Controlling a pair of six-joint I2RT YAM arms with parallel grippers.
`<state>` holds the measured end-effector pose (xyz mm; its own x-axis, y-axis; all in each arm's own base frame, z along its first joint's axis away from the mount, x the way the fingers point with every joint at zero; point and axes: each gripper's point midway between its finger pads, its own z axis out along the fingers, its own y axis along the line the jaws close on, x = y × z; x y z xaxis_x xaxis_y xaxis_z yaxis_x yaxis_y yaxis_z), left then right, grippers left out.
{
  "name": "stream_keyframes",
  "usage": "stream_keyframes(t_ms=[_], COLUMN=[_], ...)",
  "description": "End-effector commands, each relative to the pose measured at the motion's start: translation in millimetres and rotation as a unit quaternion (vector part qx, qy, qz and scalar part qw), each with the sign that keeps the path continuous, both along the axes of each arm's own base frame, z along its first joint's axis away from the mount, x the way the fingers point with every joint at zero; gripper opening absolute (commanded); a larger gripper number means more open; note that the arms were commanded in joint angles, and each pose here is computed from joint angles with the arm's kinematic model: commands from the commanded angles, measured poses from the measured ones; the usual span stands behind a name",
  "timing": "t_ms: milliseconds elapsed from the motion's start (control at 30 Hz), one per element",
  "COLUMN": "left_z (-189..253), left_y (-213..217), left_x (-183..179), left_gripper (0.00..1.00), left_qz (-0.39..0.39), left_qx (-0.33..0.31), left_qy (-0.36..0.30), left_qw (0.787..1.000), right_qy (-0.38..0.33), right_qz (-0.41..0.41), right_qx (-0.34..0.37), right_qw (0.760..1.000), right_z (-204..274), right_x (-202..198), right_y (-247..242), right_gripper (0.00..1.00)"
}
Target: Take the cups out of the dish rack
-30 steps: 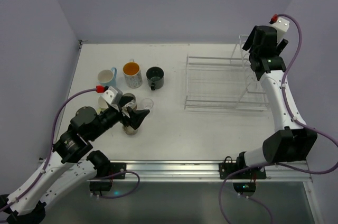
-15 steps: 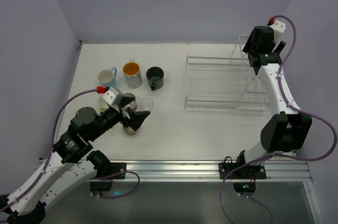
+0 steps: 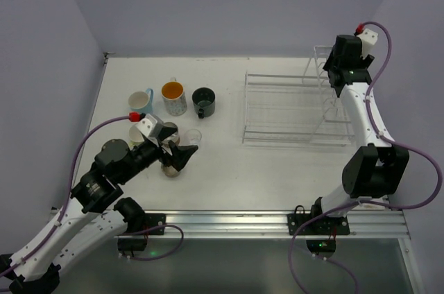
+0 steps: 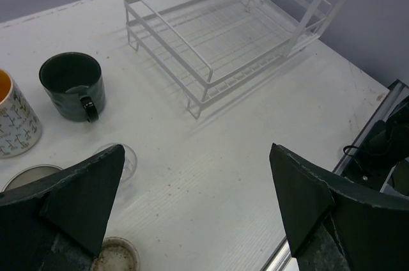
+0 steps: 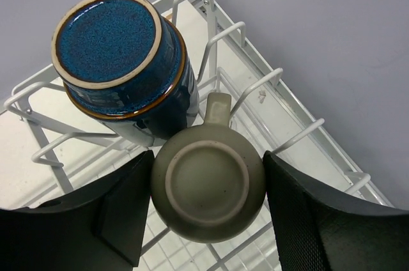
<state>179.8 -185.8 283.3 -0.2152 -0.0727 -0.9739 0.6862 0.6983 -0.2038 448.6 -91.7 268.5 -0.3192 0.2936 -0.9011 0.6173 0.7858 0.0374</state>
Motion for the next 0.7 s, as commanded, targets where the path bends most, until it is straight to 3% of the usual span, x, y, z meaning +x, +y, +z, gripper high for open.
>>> stream_keyframes(t_ms=[0, 133, 367, 500, 633, 667], left_z=[1.2, -1.7, -1.7, 4.3, 12.3, 23.3], left_y=[-1.2, -2.5, -9.2, -21.0, -42.3, -50.0], left_x=[3.8, 6.4, 8.2, 6.5, -2.2, -3.9], left_gripper=[1.0, 1.0, 1.0, 1.0, 0.98, 0.97], left_qz=[0.001, 0.002, -0.007, -0.028, -0.078, -0.093], left_qx=[0.003, 0.007, 0.001, -0.021, -0.062, -0.095], left_qy=[-0.009, -0.004, 0.003, 0.018, 0.044, 0.046], left_qw=[1.0, 1.0, 1.0, 0.999, 0.994, 0.99], right_qy=[-0.055, -0.091, -0.171, -0.198, -0.238, -0.241], right_qz=[-0.004, 0.013, 0.058, 0.092, 0.2, 0.258], right_qx=[0.004, 0.015, 0.055, 0.096, 0.158, 0.188], right_qw=[0.998, 0.996, 0.982, 0.971, 0.937, 0.917], right_z=[30.5, 52.7, 87.9, 84.4, 89.9, 91.7], right_x=[-2.2, -8.8, -39.0, -61.3, -93.2, -102.7], right_y=[-1.6, 5.7, 31.2, 51.3, 113.9, 143.5], right_gripper=[0.48, 0.38, 0.36, 0.36, 0.35, 0.35])
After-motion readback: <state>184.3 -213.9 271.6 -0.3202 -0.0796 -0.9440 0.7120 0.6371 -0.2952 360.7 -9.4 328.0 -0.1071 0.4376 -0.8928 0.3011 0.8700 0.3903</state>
